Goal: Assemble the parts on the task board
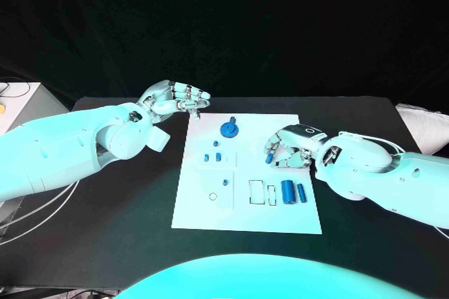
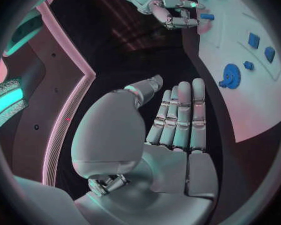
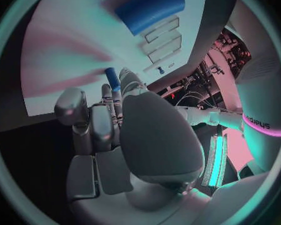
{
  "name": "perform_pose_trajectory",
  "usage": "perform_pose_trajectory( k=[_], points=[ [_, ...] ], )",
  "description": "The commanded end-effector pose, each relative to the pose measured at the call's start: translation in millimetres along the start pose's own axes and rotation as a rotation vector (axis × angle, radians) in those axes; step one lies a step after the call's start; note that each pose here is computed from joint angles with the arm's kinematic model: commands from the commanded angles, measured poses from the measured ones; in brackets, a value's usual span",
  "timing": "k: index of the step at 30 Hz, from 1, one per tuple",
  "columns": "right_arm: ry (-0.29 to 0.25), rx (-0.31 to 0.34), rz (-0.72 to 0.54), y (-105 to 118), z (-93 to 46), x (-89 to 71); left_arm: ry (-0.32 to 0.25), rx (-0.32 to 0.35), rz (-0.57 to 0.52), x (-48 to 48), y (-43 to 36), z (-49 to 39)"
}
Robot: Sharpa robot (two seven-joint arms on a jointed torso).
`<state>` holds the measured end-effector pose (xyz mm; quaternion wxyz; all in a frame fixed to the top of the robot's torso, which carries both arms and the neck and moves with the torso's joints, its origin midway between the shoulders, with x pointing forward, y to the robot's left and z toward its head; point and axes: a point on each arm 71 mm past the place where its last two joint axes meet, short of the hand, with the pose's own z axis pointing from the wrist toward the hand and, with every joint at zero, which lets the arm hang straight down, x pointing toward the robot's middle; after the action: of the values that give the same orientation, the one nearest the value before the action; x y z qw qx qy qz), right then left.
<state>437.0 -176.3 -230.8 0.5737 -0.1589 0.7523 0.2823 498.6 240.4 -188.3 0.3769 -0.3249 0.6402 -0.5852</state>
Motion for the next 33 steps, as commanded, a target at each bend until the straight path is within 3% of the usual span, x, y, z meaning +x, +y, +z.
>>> perform_pose_trajectory(
  k=[1,16,25,33],
  points=[
    [-0.001,0.005,-0.025,0.7,0.8,2.8,0.016,0.005,-0.012,2.0,-1.0,0.5],
    [-0.011,0.021,-0.028,4.0,4.8,7.9,0.018,0.002,-0.012,2.1,-0.8,0.4],
    [-0.070,0.055,-0.020,6.5,6.1,8.6,0.020,0.000,-0.013,2.3,-0.7,0.4],
    [-0.120,0.082,0.064,8.2,-0.5,3.9,0.019,-0.001,-0.013,1.9,-0.4,0.3]
  ],
)
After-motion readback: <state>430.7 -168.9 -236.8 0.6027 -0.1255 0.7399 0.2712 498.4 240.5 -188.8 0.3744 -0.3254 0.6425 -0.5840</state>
